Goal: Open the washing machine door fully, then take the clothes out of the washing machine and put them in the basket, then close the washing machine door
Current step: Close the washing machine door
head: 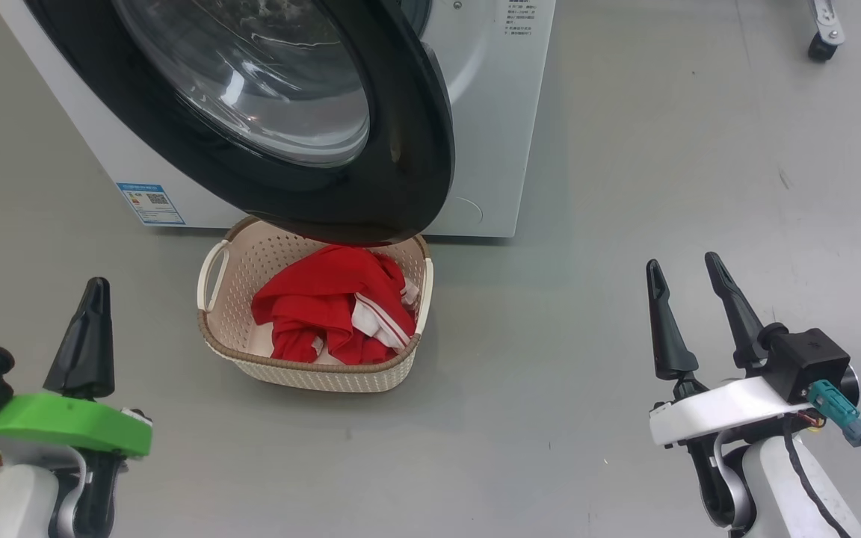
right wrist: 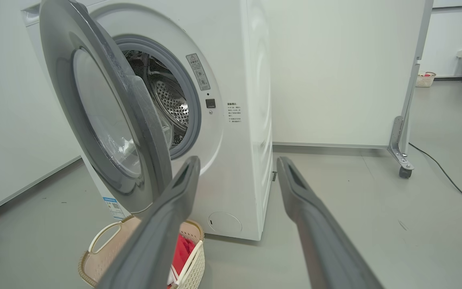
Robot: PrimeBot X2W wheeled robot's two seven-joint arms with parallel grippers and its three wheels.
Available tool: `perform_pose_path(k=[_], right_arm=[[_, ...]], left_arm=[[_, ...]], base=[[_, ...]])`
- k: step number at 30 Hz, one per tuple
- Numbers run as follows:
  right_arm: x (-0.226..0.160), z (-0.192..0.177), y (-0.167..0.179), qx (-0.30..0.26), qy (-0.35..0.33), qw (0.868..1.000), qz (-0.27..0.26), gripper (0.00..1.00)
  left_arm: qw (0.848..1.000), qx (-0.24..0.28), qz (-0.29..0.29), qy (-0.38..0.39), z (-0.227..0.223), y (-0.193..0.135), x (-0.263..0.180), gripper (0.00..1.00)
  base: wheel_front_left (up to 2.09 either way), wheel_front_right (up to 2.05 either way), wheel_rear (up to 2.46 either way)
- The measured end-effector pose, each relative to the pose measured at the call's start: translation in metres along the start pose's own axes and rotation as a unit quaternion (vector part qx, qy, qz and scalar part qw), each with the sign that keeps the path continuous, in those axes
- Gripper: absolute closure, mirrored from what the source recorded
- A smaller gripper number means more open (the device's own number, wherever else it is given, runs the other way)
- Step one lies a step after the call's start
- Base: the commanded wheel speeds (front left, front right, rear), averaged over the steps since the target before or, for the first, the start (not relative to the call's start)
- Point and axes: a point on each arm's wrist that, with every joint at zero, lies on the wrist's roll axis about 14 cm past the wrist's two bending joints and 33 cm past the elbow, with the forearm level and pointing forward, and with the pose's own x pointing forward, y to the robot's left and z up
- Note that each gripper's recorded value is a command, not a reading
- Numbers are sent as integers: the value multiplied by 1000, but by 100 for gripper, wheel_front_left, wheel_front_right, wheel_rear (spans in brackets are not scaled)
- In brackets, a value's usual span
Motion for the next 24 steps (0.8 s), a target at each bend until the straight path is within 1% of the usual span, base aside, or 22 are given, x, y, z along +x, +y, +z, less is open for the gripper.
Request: perform_pose_path(k=[7,8,9,10,11,14,17,19,24], right_arm=[[-1,-1,3,3,2,1000,5,0],[-2,-2,4,3,3,1000,5,0],[-2,-3,4,4,4,1000,6,0],[-3,-4,4,4,6,1000,5,0],[-3,-4,4,4,6,1000,5,0],[-4,-3,5,4,5,1000,6,0],[-4,-3,6,5,4,1000,8,0],[-4,-2,7,5,3,1000,9,0],[-4,-3,8,7,4,1000,10,0]], left_arm=[[999,35,-9,6,-4,-4,-7,100],[999,38,-10,7,-5,-5,-8,88],[999,43,-11,8,-6,-6,-9,59],[999,44,-11,10,-8,-6,-11,18],[999,47,-12,12,-9,-7,-13,0],[999,52,-13,10,-9,-8,-16,0],[998,55,-15,-8,0,-14,-14,0],[998,66,-20,-13,3,-16,-14,0],[997,74,-21,-14,1,-19,-18,0]], base=[[0,0,0],[0,0,0],[0,0,0],[0,0,0],[0,0,0],[0,0,0],[0,0,0],[0,0,0],[0,0,0]])
